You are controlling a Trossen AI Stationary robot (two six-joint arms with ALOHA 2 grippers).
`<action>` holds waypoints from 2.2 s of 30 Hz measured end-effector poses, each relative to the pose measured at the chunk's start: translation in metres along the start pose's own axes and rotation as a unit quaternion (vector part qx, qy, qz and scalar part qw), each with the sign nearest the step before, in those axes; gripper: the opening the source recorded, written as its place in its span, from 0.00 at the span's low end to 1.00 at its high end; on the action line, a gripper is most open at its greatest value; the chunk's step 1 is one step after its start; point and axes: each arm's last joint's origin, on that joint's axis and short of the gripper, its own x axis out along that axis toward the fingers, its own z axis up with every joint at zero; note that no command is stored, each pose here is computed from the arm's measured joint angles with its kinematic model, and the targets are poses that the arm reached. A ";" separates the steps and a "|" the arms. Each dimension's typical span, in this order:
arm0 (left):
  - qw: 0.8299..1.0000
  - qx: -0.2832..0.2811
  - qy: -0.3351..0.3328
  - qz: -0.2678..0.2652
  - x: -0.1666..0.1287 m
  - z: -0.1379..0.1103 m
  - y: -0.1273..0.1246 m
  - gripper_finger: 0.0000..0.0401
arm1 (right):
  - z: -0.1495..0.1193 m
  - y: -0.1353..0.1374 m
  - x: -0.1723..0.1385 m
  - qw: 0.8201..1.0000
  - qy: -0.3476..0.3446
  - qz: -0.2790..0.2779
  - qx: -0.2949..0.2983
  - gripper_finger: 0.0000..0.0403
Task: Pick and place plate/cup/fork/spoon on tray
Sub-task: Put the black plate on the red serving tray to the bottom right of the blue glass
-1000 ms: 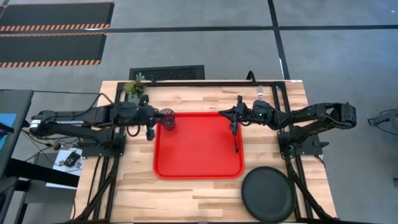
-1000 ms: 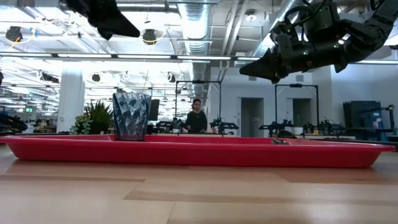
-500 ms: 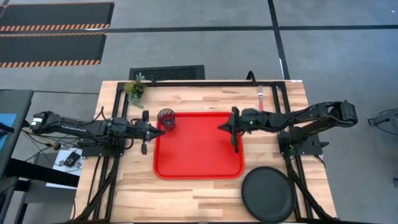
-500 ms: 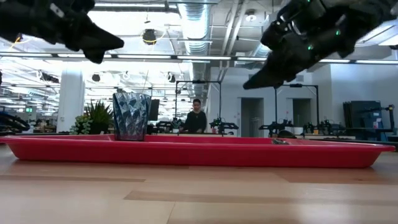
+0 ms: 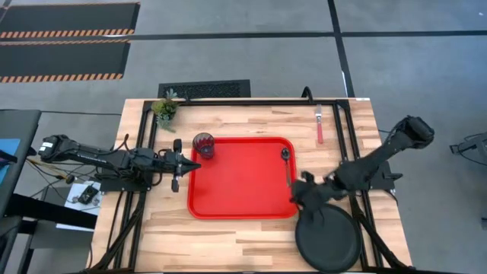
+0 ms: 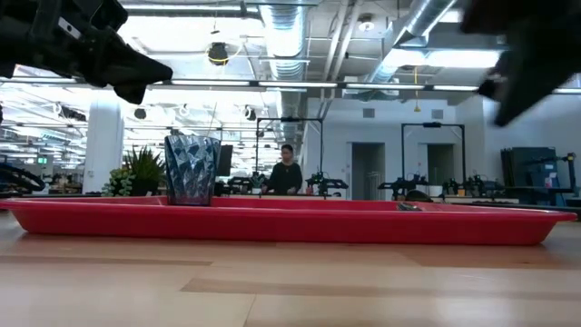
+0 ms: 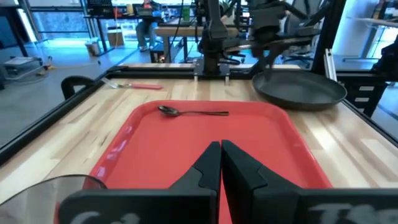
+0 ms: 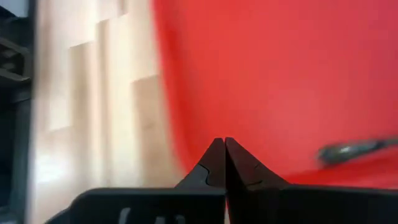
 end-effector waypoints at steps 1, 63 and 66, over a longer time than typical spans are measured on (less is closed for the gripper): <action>1.000 -0.001 0.000 0.000 0.000 0.000 0.000 0.00 | -0.007 0.007 -0.002 1.000 0.003 0.005 0.009 0.02; 0.999 -0.014 0.038 -0.002 0.000 -0.007 0.000 0.00 | -0.028 -0.019 0.021 0.948 0.314 0.020 -0.048 0.04; 0.999 -0.014 0.038 -0.002 0.000 -0.007 0.000 0.00 | -0.025 -0.018 0.014 0.953 0.299 0.036 -0.035 0.02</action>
